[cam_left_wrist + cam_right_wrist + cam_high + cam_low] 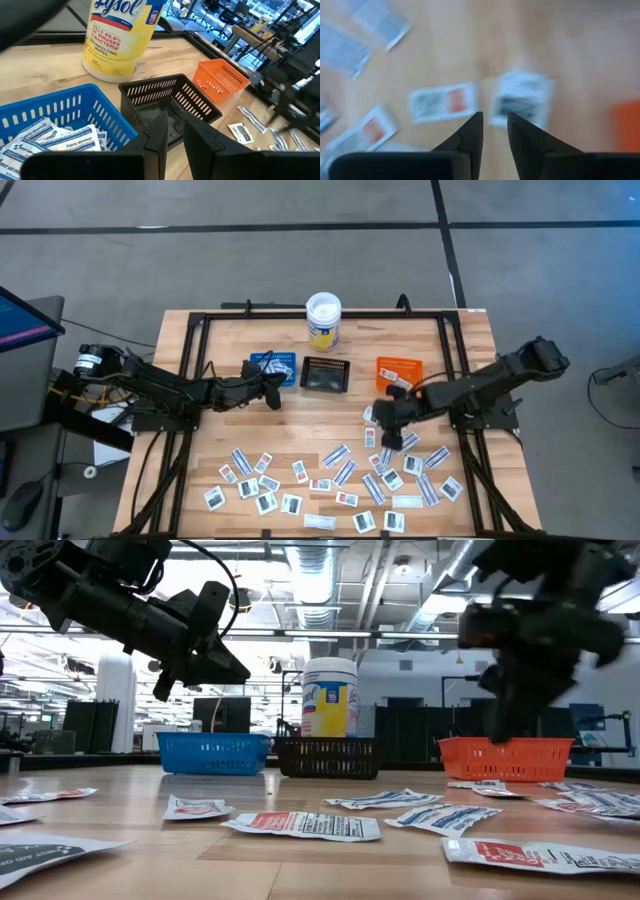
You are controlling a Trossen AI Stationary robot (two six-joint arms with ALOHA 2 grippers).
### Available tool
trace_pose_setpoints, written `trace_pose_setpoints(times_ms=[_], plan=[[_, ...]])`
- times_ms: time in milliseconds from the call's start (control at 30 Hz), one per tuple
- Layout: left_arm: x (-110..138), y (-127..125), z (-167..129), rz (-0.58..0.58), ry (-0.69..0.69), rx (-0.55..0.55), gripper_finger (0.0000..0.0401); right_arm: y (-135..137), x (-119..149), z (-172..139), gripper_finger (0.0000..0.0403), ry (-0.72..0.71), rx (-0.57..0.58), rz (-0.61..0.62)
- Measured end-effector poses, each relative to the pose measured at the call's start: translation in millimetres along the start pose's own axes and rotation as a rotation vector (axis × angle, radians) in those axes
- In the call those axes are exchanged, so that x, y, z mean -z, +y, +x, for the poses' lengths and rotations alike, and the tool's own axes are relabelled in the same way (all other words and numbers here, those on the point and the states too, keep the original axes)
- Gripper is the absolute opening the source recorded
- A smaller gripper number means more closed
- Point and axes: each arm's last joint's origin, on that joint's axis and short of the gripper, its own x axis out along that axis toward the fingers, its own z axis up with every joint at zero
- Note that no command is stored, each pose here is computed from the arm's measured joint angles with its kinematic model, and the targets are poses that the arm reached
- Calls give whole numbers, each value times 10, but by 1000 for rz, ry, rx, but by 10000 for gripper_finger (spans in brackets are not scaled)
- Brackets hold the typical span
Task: Pick & Place First Aid Supplies
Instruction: Put the orange ointment pack into the orange bin
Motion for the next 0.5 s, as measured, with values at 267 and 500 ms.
trace_pose_setpoints(times_ms=[267,500], plan=[[-1,-1,0,0,-1,1,57,105,36,334,82,30,-36,-160],[0,0,0,0,0,0,57,53,-255,141,82,89,-44,-198]])
